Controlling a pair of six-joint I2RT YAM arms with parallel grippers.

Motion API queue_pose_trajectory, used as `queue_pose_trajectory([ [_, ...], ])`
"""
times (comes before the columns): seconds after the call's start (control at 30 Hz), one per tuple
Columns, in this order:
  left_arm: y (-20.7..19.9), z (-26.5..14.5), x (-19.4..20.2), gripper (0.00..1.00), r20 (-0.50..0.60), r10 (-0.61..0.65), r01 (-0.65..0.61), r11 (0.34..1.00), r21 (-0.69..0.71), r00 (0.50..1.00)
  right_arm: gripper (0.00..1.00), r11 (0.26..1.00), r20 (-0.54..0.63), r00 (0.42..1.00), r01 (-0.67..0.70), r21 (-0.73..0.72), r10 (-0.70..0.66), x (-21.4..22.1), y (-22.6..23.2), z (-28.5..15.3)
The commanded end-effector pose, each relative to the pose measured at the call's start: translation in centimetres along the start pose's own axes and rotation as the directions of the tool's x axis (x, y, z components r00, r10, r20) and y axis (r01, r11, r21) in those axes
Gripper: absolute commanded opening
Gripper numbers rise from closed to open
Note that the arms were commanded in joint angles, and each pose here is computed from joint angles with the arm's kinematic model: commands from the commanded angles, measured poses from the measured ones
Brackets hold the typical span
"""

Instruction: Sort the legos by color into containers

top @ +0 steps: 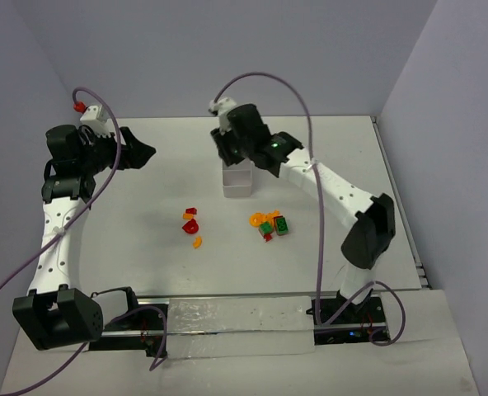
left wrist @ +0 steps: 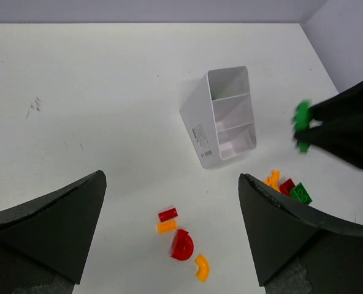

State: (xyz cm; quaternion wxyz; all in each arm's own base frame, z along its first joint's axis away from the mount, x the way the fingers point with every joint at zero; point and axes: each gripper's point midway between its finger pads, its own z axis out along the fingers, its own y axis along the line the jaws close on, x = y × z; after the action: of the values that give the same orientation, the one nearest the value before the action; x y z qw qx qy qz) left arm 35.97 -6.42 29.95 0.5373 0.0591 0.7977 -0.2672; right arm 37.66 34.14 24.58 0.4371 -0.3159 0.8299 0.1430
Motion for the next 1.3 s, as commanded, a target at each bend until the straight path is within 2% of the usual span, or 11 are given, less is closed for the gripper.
queue_pose_trajectory([
  [0.0, 0.5, -0.1, -2.7, 0.99, 0.116, -0.01, 0.015, 0.999, -0.046, 0.993, 0.0, 0.89, 0.331, 0.924, -0.307, 0.338, 0.194, -4.7, -7.5, -2.0],
  [0.1, 0.9, 0.3, -2.7, 0.99, 0.123, -0.02, 0.026, 0.999, -0.046, 0.992, 0.0, 0.819, 0.477, 0.855, -0.416, 0.394, 0.205, -5.0, -10.3, -2.9],
  [0.2, 1.1, 0.9, -2.6, 0.99, 0.122, -0.032, 0.038, 0.998, -0.043, 0.992, 0.0, 0.78, 0.541, 0.815, -0.471, 0.412, 0.206, -5.1, -11.8, -2.8],
  [0.47, 1.8, 1.7, -2.3, 0.99, 0.121, -0.047, 0.053, 0.997, -0.049, 0.992, 0.0, 0.738, 0.583, 0.776, -0.536, 0.41, 0.24, -3.8, -12.5, 0.3],
  [0.8, 2.5, 2.3, -1.9, 0.99, 0.11, -0.05, 0.057, 0.996, -0.064, 0.993, 0.0, 0.742, 0.55, 0.786, -0.543, 0.394, 0.284, -1.8, -12.9, 4.6],
  [0.87, 2.7, 2.6, -1.8, 0.99, 0.104, -0.052, 0.059, 0.996, -0.066, 0.993, 0.04, 0.743, 0.545, 0.789, -0.539, 0.396, 0.282, -1.6, -13.0, 5.4],
  [1.1, 3.1, 3.0, -1.2, 0.99, 0.092, -0.054, 0.061, 0.996, -0.071, 0.994, 0.07, 0.742, 0.539, 0.794, -0.536, 0.402, 0.282, -1.3, -13.5, 7.4],
  [1.27, 3.6, 3.3, -0.7, 0.99, 0.081, -0.056, 0.062, 0.995, -0.08, 0.995, 0.24, 0.746, 0.522, 0.805, -0.526, 0.408, 0.282, -0.6, -13.4, 8.6],
])
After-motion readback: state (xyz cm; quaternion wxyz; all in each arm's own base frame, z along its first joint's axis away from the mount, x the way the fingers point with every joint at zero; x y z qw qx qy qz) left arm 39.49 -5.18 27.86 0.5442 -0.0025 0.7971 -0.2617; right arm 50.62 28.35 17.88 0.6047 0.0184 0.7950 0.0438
